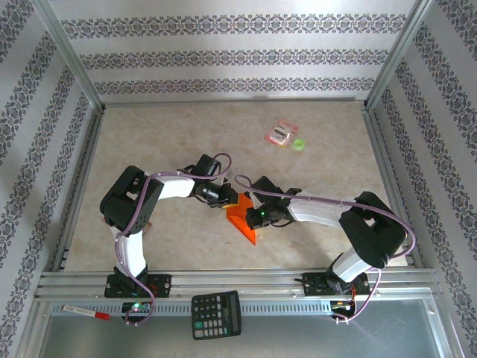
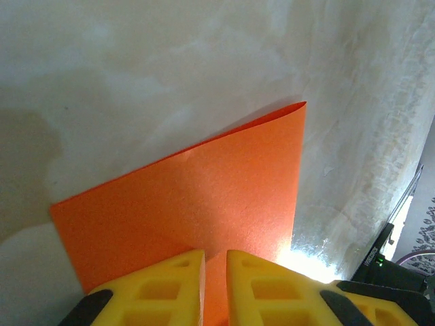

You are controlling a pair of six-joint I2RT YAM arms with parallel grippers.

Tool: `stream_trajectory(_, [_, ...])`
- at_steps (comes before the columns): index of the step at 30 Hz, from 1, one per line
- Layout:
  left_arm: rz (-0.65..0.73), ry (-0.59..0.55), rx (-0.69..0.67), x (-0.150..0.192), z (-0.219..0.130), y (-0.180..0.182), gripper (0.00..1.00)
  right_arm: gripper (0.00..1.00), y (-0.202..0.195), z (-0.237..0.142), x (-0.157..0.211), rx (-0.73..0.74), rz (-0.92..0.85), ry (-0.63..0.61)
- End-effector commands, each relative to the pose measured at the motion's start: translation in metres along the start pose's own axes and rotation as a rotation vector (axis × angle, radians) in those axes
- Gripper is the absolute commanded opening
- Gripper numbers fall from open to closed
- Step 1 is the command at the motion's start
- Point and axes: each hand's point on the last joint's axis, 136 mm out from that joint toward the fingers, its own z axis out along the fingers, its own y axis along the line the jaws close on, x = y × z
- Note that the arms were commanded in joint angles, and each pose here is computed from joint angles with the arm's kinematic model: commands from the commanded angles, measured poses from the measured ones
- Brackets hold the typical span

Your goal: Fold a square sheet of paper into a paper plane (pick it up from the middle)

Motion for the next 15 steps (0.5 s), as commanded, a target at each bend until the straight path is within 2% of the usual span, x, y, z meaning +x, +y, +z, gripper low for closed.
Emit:
stream_trajectory(1, [-0.018,0.042,-0.081,0.0127,0.0057,0.0203,0.17,0.03,-0.0017,-0.0011,-0.0082,0.023,-0.019,-0.010])
stream_trajectory(15, [-0.013,0.045,-0.083,0.0141,0.0047,0.0200,0.17,0.03,-0.0051,0.0025,-0.0080,0.036,-0.017,-0.001])
